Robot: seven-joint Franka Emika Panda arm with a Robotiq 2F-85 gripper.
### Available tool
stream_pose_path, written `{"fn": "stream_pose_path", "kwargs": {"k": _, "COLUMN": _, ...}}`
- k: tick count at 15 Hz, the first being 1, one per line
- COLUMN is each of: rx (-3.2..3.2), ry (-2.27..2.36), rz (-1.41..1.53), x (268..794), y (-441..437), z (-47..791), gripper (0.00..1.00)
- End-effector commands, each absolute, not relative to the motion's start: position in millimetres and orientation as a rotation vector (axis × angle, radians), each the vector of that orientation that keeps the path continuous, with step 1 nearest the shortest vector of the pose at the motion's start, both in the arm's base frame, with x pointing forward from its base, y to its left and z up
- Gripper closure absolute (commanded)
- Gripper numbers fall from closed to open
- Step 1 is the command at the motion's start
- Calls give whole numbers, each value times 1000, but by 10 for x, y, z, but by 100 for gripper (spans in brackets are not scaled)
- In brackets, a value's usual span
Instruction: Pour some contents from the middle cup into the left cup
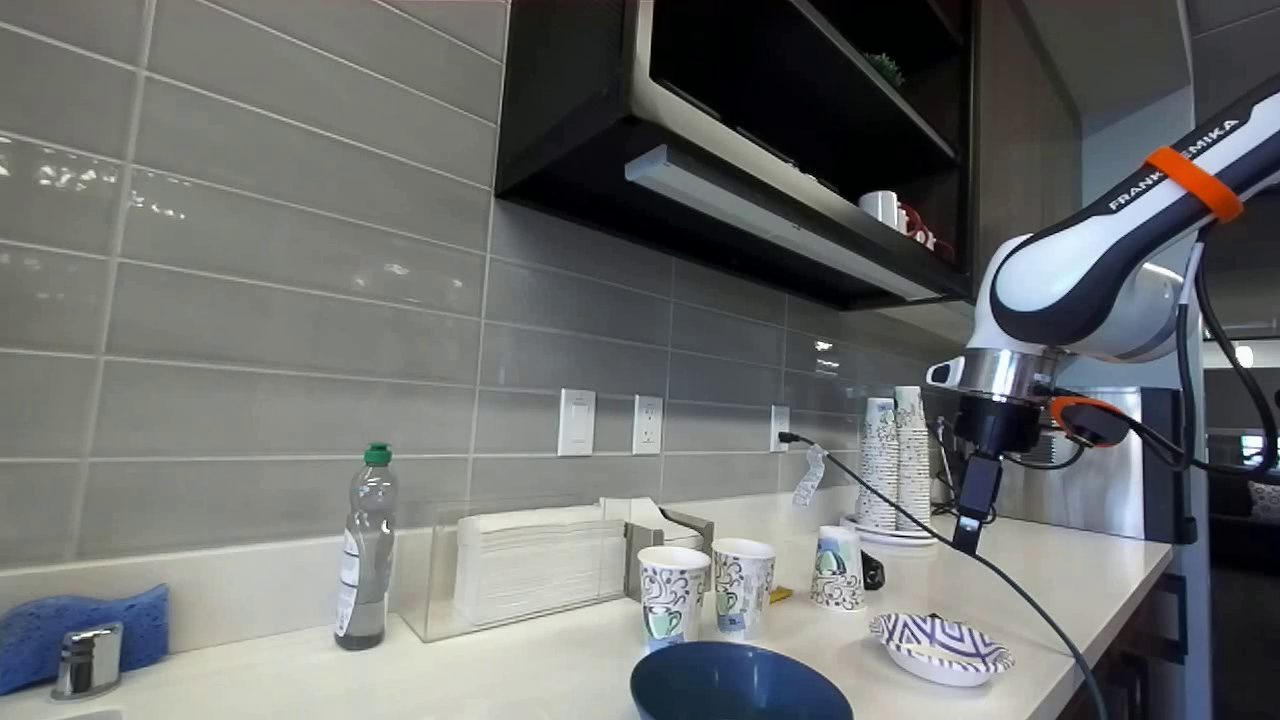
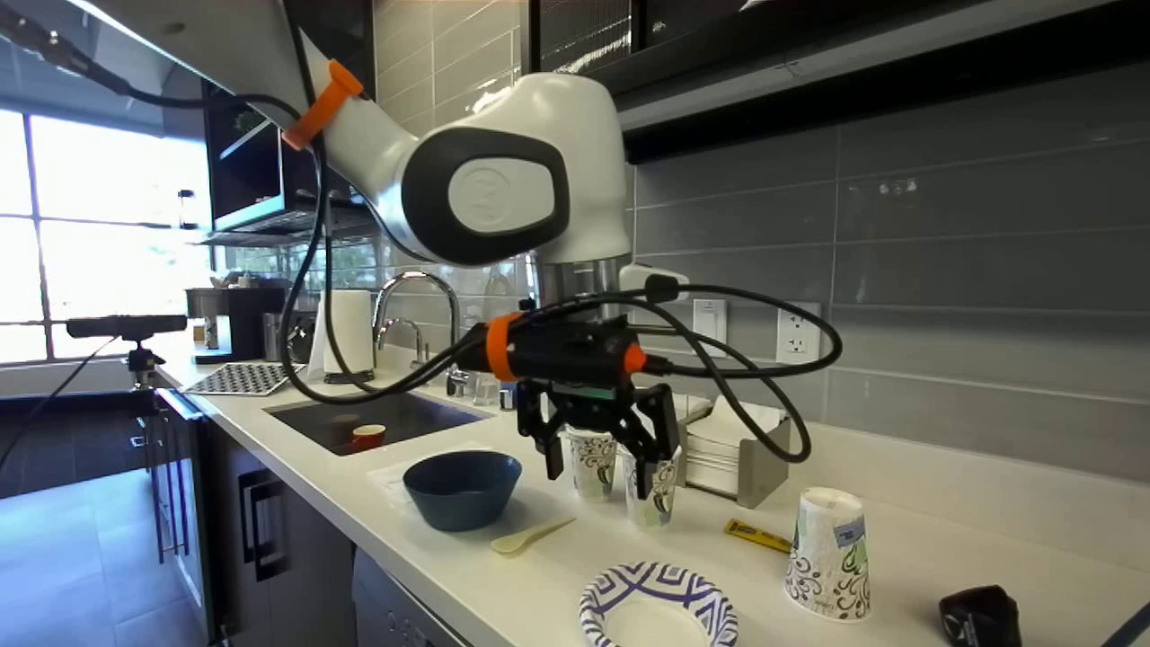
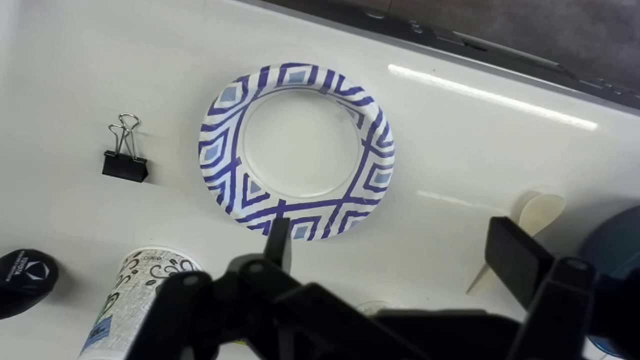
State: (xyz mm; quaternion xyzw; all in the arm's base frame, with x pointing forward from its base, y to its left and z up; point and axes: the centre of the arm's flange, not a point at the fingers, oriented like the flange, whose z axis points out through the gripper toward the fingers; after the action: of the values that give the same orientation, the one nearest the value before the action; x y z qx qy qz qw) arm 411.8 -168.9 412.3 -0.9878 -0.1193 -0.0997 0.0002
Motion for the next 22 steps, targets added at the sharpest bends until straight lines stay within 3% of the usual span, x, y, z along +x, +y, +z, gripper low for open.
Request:
{"fn": "stream_pose_path", "kwargs": {"k": 1, "rx": -3103, "ry": -375, "rz": -313, "x": 4118, "y": -1689, "z": 4123, "gripper": 0}}
{"fn": "stream_pose_path", "kwargs": {"k": 9, "rx": -3100, "ry": -445, "rz": -401, "x": 4924, "y": -1287, "z": 4305, "gripper": 0}}
{"fn": "stream_pose_path", "kwargs": {"k": 22, "rx": -3032, "ry": -297, "rz": -379, "x": 6219, "y": -1520, "z": 4201, "gripper": 0}}
